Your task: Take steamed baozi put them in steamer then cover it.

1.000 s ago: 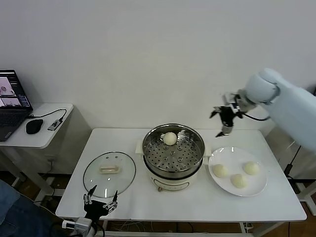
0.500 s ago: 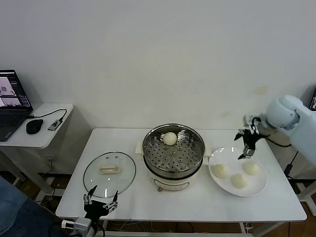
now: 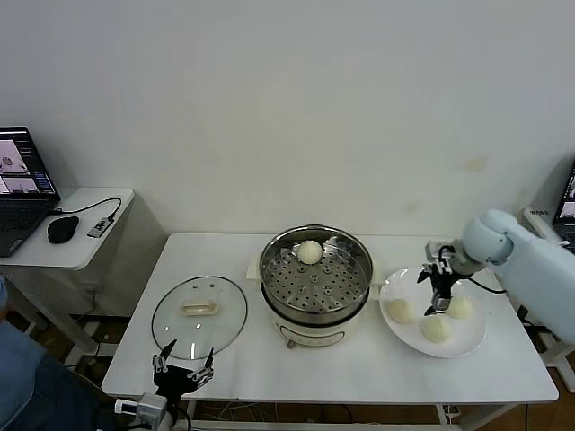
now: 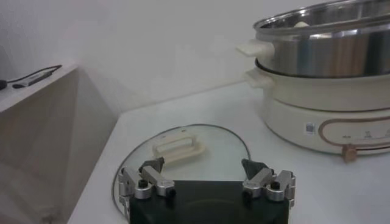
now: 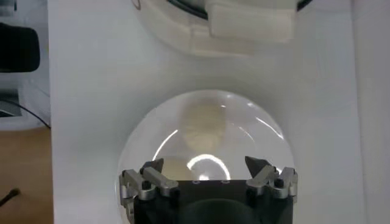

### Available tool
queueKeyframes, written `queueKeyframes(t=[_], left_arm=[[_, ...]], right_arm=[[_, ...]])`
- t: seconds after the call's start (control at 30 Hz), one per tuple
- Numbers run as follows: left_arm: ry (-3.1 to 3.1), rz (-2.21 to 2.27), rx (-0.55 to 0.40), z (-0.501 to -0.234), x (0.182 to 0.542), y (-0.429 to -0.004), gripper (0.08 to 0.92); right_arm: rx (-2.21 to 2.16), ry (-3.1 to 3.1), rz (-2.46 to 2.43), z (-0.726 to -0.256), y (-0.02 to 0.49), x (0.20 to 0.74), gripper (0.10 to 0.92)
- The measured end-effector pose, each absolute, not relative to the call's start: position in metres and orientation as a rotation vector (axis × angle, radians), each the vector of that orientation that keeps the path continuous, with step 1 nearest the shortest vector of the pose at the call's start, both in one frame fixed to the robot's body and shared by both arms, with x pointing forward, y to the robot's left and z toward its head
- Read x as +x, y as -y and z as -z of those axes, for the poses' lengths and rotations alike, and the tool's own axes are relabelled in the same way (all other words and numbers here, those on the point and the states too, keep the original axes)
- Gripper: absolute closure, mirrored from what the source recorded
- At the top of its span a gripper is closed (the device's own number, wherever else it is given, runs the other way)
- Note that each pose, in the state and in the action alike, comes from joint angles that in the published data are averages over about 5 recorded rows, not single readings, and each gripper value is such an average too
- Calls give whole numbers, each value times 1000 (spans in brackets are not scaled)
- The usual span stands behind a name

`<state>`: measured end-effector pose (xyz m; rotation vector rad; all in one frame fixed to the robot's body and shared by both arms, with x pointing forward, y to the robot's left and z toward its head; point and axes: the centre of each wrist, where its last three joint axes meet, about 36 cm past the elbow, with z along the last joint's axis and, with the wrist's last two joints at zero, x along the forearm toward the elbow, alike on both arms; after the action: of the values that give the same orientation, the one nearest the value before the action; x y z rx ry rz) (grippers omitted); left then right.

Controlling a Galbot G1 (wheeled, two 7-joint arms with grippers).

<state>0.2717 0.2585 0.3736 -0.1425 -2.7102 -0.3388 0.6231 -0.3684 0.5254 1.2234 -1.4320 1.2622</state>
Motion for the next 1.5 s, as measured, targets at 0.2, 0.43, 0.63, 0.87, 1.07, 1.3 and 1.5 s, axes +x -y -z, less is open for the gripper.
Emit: queueKeyframes(t=[0.2, 0.43, 0.63, 0.87, 1.07, 1.3, 1.5], left_arm=[[2699, 337, -139, -369, 272, -260, 177], [2692, 334, -137, -364, 274, -260, 177], [2687, 330, -138, -362, 275, -260, 177], [2681, 330, -137, -359, 275, -260, 177], [2679, 329, -136, -359, 275, -260, 177], [2677, 328, -136, -357, 275, -260, 177], [2676, 327, -135, -357, 276, -260, 177]], right_arm=[[1262, 1414, -1288, -504, 361, 632, 200], [1277, 1397, -1309, -486, 358, 639, 200], [1274, 1389, -1321, -474, 359, 644, 200], [1277, 1382, -1316, -460, 359, 647, 200], [1279, 1385, -1316, -454, 356, 650, 200], [1281, 1378, -1314, -450, 356, 651, 200], [1281, 1378, -1303, -447, 356, 652, 257]])
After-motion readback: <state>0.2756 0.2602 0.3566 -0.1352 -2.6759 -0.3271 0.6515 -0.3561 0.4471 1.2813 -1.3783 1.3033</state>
